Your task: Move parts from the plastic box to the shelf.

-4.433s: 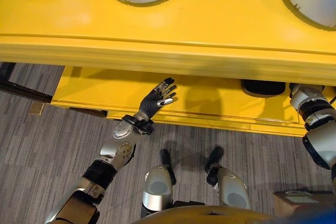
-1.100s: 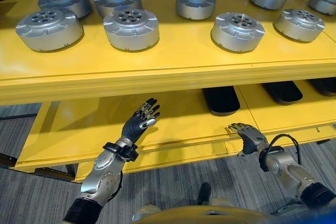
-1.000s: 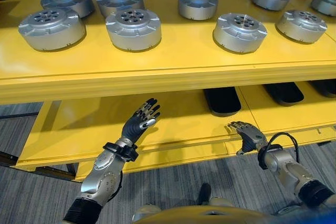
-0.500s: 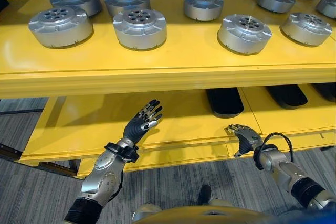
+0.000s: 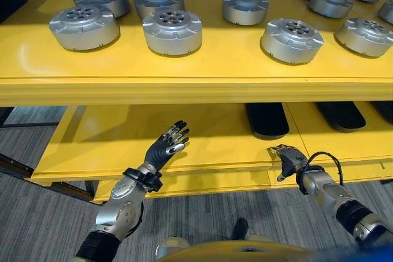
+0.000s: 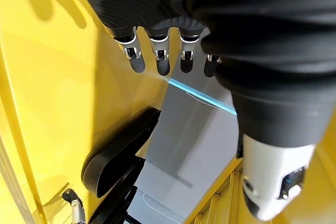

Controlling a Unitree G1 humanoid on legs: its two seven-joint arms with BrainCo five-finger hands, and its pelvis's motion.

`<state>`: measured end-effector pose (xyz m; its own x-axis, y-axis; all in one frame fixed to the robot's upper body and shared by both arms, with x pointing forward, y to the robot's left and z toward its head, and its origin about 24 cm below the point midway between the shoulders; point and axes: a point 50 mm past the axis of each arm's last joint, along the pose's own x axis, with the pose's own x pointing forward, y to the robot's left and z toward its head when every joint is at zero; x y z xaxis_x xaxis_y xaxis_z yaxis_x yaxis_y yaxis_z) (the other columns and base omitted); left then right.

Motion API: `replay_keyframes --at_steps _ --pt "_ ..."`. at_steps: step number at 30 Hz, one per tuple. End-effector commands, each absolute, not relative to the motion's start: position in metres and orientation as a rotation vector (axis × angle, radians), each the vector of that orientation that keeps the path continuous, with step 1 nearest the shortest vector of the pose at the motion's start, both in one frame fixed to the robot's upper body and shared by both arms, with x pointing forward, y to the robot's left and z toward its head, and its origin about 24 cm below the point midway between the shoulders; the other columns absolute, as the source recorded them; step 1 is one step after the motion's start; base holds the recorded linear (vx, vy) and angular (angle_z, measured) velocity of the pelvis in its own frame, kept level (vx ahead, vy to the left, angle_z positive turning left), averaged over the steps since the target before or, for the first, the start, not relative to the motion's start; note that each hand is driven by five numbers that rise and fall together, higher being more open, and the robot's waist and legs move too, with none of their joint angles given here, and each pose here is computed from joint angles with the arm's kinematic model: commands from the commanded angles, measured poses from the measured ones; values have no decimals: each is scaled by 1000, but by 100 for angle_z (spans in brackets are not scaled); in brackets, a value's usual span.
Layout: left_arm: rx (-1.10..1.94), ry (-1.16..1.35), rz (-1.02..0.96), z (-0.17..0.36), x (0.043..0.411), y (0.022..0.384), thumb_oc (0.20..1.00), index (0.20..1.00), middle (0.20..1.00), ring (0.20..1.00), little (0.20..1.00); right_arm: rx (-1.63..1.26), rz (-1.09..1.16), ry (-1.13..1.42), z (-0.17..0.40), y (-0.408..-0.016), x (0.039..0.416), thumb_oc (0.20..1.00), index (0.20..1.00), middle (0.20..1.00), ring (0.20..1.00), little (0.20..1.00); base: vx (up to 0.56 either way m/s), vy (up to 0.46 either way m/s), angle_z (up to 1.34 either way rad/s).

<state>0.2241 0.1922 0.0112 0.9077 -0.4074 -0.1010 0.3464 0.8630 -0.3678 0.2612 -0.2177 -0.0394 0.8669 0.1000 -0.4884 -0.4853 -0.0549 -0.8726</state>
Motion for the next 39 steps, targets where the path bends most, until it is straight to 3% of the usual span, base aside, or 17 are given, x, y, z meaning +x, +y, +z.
replay_keyframes --at_steps 1,24,31,39 --pt "-346 88 -485 28 240 176 1000 1000 1000 1000 1000 -1618 439 289 -24 -221 285 1000 1000 1000 1000 1000 0 0 0" --pt "-343 103 -521 27 243 172 1000 1000 1000 1000 1000 -1663 416 410 -19 -234 304 1000 1000 1000 1000 1000 10 -16 4" --pt "-356 67 -471 30 235 181 1000 1000 1000 1000 1000 -1483 629 550 -49 -215 258 1000 1000 1000 1000 1000 -39 45 -4" --pt "-347 33 -426 39 226 189 1000 1000 1000 1000 1000 -1089 881 673 -25 -203 217 1000 1000 1000 1000 1000 -73 51 -17"
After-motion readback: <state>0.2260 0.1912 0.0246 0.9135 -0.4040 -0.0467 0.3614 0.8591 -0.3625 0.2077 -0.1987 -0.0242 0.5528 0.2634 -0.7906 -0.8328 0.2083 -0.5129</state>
